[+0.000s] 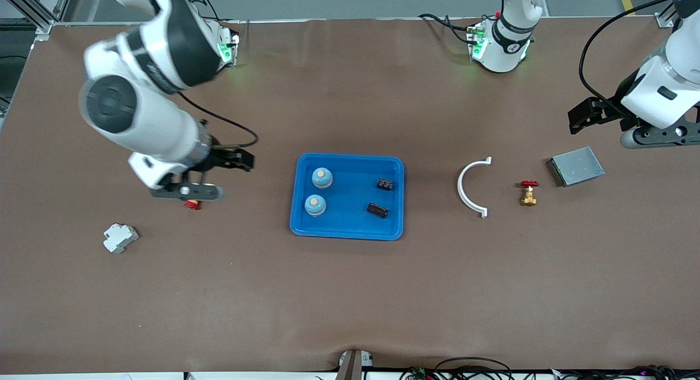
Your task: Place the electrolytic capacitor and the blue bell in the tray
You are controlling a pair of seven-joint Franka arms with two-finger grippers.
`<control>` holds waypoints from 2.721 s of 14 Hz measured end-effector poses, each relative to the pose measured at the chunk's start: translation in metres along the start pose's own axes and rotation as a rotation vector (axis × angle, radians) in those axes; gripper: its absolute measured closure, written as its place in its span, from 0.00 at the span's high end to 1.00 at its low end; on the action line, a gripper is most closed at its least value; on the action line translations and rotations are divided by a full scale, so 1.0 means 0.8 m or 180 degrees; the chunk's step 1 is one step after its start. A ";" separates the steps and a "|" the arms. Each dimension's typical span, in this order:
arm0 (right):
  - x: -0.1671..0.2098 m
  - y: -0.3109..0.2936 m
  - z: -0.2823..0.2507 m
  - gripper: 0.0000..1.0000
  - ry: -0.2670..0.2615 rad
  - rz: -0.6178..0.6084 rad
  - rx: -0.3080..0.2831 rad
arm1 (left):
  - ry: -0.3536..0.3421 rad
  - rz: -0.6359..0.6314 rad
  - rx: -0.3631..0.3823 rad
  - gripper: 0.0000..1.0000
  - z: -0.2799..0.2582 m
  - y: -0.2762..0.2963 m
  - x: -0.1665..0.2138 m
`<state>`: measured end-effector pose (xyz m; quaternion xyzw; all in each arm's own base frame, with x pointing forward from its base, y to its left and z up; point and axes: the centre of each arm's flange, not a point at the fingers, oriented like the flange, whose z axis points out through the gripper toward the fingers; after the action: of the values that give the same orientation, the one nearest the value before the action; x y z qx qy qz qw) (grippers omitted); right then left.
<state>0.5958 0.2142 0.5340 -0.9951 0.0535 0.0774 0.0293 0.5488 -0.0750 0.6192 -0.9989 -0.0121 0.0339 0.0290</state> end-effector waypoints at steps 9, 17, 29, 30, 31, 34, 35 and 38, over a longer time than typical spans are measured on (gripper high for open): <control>0.021 0.184 -0.077 1.00 0.0080 0.0019 0.0122 | -0.0098 0.0023 0.0019 1.00 0.005 -0.002 -0.007; -0.001 0.252 -0.107 1.00 0.0148 0.0082 -0.0089 | 0.0075 -0.0003 -0.0008 1.00 -0.011 -0.007 -0.007; -0.005 0.267 -0.104 1.00 0.0081 0.0002 -0.0088 | 0.0100 -0.0050 -0.0048 1.00 -0.028 -0.019 -0.029; -0.005 0.267 -0.103 1.00 0.0082 0.0001 -0.0104 | 0.0113 -0.0049 -0.0052 1.00 -0.026 -0.019 -0.034; -0.005 0.269 -0.104 1.00 0.0087 0.0000 -0.0135 | 0.0129 -0.0047 -0.0050 1.00 -0.024 -0.019 -0.040; -0.004 0.271 -0.106 1.00 0.0116 0.0004 -0.0173 | 0.0160 -0.0036 -0.0041 1.00 -0.020 -0.017 -0.058; -0.005 0.272 -0.109 1.00 0.0133 0.0008 -0.0188 | 0.0169 -0.0035 -0.0040 1.00 -0.020 -0.017 -0.060; -0.004 0.282 -0.114 1.00 0.0161 0.0052 -0.0192 | 0.0189 -0.0034 -0.0044 1.00 -0.021 -0.017 -0.059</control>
<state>0.5811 -0.0158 0.6133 -0.9967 0.0600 0.0540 -0.0028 0.5025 -0.0638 0.6395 -0.9996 -0.0169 0.0039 0.0227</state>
